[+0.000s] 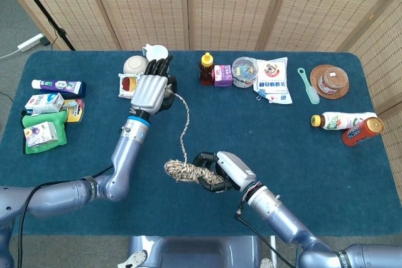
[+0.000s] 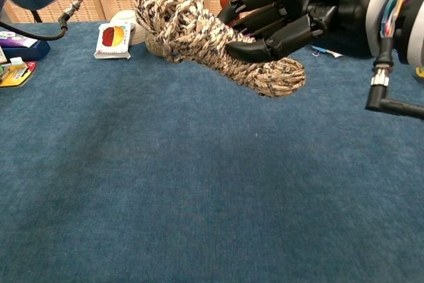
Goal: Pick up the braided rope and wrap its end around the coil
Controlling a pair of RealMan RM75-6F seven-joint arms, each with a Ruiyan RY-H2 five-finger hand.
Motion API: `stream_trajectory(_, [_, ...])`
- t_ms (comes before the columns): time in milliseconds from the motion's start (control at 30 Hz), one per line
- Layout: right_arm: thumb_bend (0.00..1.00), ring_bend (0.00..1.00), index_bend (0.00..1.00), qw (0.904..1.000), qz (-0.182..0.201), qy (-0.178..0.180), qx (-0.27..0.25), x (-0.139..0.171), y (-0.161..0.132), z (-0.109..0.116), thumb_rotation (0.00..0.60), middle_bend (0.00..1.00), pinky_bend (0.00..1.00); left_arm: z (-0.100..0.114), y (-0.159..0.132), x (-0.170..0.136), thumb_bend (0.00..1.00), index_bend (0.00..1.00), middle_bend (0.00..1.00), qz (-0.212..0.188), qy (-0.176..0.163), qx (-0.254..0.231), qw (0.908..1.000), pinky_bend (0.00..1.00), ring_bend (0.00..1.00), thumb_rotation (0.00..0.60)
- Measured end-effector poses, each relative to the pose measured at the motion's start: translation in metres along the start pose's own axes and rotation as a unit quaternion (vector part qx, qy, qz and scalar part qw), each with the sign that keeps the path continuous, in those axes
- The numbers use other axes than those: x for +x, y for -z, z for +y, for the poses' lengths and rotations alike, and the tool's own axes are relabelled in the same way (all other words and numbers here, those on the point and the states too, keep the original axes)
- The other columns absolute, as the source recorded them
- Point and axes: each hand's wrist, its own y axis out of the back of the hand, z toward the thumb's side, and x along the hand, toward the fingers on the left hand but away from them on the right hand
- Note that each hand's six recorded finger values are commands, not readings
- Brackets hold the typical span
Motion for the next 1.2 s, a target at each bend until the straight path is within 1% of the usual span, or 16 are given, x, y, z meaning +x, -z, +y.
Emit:
stream_trajectory(133, [0.88,0.54,0.67,0.9996,-0.009,0.009,-0.024,-0.004,-0.001,0.004,0.600,0.61,0.76,-0.011,0.005,-0.003,0.41,0.57,0.00,-0.010,0.006,0.020,0.9997,0.00,0.00,0.600])
stream_trajectory(233, [0.88,0.54,0.67,0.9981,-0.021,0.016,-0.056,-0.009,-0.001,0.008,0.600,0.61,0.76,-0.022,0.009,-0.007,0.41,0.57,0.00,-0.017,0.011,0.030,0.9994,0.00,0.00,0.600])
stream_trajectory(367, [0.88,0.54,0.67,0.9939,-0.040,0.028,-0.099,-0.017,-0.003,0.016,0.600,0.61,0.76,-0.033,0.014,-0.012,0.41,0.57,0.00,-0.025,0.017,0.034,0.9990,0.00,0.00,0.600])
stream_trajectory(467, [0.89,0.54,0.67,0.9907,-0.050,0.045,-0.118,-0.026,-0.005,0.023,0.600,0.61,0.76,-0.040,0.019,-0.015,0.41,0.57,0.00,-0.033,0.021,0.044,0.9983,0.00,0.00,0.600])
stream_trajectory(700, [0.90,0.54,0.67,0.9856,-0.069,0.103,-0.115,-0.049,-0.003,0.041,0.600,0.61,0.76,-0.057,0.029,-0.029,0.41,0.57,0.00,-0.053,0.039,0.050,0.9966,0.00,0.00,0.600])
stream_trajectory(800, [0.90,0.54,0.67,0.9824,-0.078,0.129,-0.110,-0.058,0.000,0.050,0.600,0.61,0.76,-0.061,0.035,-0.036,0.41,0.57,0.00,-0.060,0.045,0.053,0.9958,0.00,0.00,0.600])
stream_trajectory(967, [0.90,0.54,0.67,0.9766,-0.091,0.166,-0.102,-0.070,0.005,0.066,0.600,0.61,0.76,-0.063,0.049,-0.043,0.41,0.57,0.00,-0.063,0.053,0.062,0.9947,0.00,0.00,0.600])
stream_trajectory(1067, [0.90,0.54,0.67,0.9721,-0.098,0.186,-0.104,-0.075,0.008,0.075,0.600,0.61,0.76,-0.066,0.055,-0.046,0.41,0.57,0.00,-0.061,0.059,0.059,0.9946,0.00,0.00,0.600])
stream_trajectory(1200, [0.90,0.54,0.67,0.9670,-0.106,0.204,-0.109,-0.080,0.011,0.084,0.600,0.61,0.76,-0.072,0.063,-0.048,0.41,0.57,0.00,-0.059,0.066,0.064,0.9940,0.00,0.00,0.600])
